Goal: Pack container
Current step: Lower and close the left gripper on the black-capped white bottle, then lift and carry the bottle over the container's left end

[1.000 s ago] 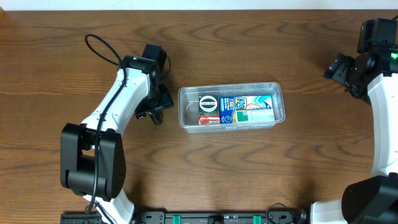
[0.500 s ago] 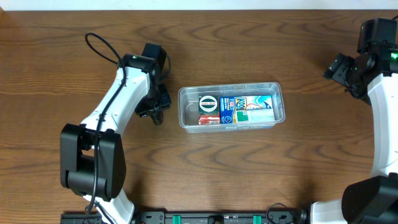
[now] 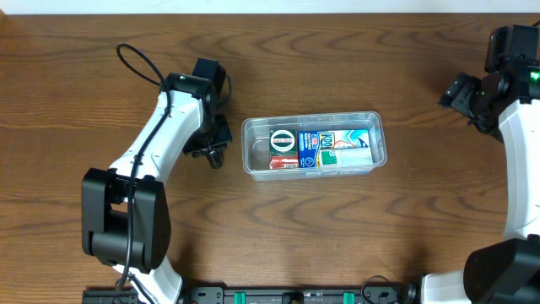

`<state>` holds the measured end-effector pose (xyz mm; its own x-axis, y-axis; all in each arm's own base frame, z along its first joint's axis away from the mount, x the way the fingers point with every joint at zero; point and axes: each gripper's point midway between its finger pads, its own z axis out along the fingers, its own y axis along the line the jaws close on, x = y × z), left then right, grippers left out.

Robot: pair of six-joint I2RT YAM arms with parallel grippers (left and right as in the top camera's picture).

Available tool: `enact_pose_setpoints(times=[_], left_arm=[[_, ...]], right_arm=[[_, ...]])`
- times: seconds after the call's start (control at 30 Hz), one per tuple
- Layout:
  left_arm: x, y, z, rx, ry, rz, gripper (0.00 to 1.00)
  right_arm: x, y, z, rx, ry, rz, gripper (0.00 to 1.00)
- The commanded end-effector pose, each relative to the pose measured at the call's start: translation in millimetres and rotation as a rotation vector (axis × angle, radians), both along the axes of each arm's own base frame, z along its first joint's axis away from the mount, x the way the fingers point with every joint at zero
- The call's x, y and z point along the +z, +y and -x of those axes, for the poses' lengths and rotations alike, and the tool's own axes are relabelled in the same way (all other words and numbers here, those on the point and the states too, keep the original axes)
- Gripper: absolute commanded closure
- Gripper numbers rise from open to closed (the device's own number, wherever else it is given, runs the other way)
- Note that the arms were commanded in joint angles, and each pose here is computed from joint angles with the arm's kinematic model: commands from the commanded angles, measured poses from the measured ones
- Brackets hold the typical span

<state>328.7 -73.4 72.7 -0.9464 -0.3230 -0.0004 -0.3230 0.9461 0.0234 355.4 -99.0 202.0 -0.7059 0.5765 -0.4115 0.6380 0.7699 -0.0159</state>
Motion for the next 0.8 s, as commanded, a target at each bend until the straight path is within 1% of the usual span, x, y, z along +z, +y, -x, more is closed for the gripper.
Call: enact_pose_setpoints(times=[0.0,0.23,0.37,0.57,0.77], left_arm=[[21,-1,-12,-0.024,-0.062,0.013,0.73],[60,-2,-18,-0.05,-0.142,0.029,0.73],[88,-4,-14,-0.056,-0.196,0.041,0.73],[133,-18,1,-0.14,-0.317,0.086,0.74],[169,-57,27,-0.312,-0.408,0.212,0.74]], right_arm=[[0,-1,0,0.0,0.003,0.009,0.01],[0,-1,0,0.0,0.003,0.009,0.01],[0,-1,0,0.0,0.003,0.009,0.01],[0,-1,0,0.0,0.003,0.009,0.01],[0,-1,0,0.0,0.003,0.009,0.01]])
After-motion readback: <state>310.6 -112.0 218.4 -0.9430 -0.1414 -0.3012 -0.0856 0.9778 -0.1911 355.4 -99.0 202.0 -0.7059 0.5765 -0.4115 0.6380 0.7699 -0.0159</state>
